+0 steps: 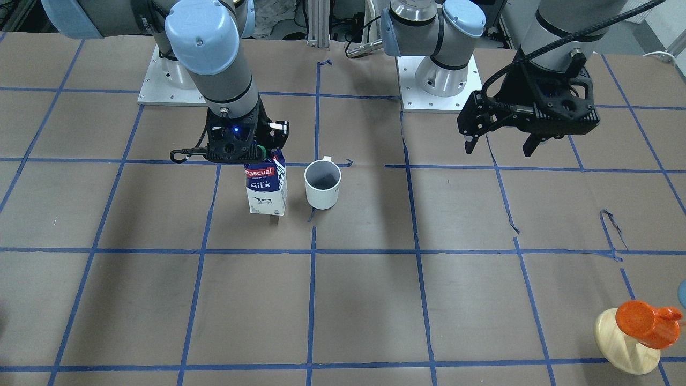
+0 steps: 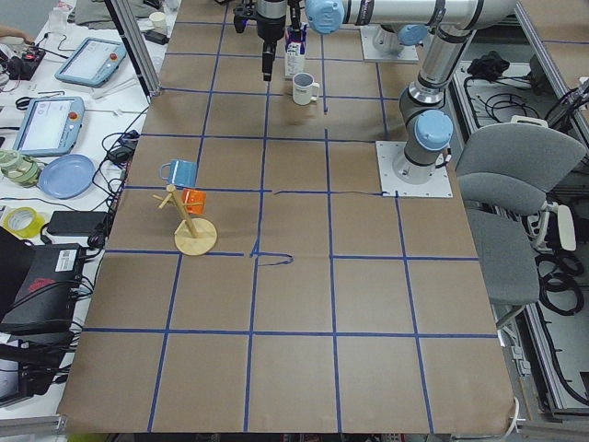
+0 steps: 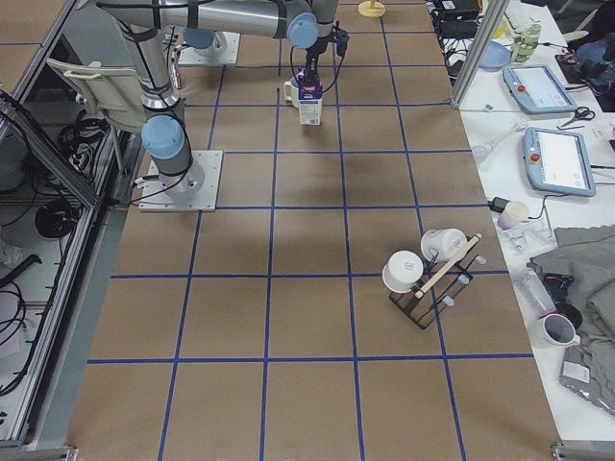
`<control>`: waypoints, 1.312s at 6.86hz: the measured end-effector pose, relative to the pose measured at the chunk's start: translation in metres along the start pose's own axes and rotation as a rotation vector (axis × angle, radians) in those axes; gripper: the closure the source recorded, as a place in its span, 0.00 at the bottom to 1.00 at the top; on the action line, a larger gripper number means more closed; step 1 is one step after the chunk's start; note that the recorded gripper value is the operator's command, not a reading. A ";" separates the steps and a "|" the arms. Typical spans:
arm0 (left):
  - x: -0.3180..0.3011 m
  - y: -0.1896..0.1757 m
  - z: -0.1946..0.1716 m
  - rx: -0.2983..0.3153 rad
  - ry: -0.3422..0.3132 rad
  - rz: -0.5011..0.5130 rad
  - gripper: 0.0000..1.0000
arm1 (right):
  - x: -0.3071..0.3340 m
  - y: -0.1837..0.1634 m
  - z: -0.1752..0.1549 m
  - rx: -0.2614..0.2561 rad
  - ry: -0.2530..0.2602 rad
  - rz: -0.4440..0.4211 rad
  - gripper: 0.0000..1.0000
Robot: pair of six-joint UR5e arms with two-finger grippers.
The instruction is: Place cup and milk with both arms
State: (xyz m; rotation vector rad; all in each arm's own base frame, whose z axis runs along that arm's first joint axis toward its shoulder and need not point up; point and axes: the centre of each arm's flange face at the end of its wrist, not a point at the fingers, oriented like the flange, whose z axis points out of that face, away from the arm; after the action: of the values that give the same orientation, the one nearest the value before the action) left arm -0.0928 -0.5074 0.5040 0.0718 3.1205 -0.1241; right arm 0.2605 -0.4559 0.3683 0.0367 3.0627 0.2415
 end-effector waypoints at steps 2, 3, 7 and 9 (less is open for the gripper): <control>0.000 0.000 0.000 0.000 0.001 0.000 0.00 | -0.007 0.003 0.016 -0.015 -0.011 -0.001 0.69; 0.000 0.000 0.000 0.000 0.001 0.000 0.00 | -0.009 0.006 0.022 -0.022 -0.013 -0.004 0.66; 0.000 0.000 0.000 0.000 0.003 0.001 0.00 | -0.011 0.009 0.027 -0.018 -0.002 -0.016 0.00; 0.000 -0.002 0.002 -0.003 0.003 0.001 0.00 | -0.005 0.007 -0.012 0.069 0.027 -0.025 0.00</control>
State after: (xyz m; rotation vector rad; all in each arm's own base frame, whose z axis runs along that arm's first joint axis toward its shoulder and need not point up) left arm -0.0931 -0.5091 0.5020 0.0731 3.1236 -0.1200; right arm 0.2652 -0.4511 0.3820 -0.0018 3.0957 0.1353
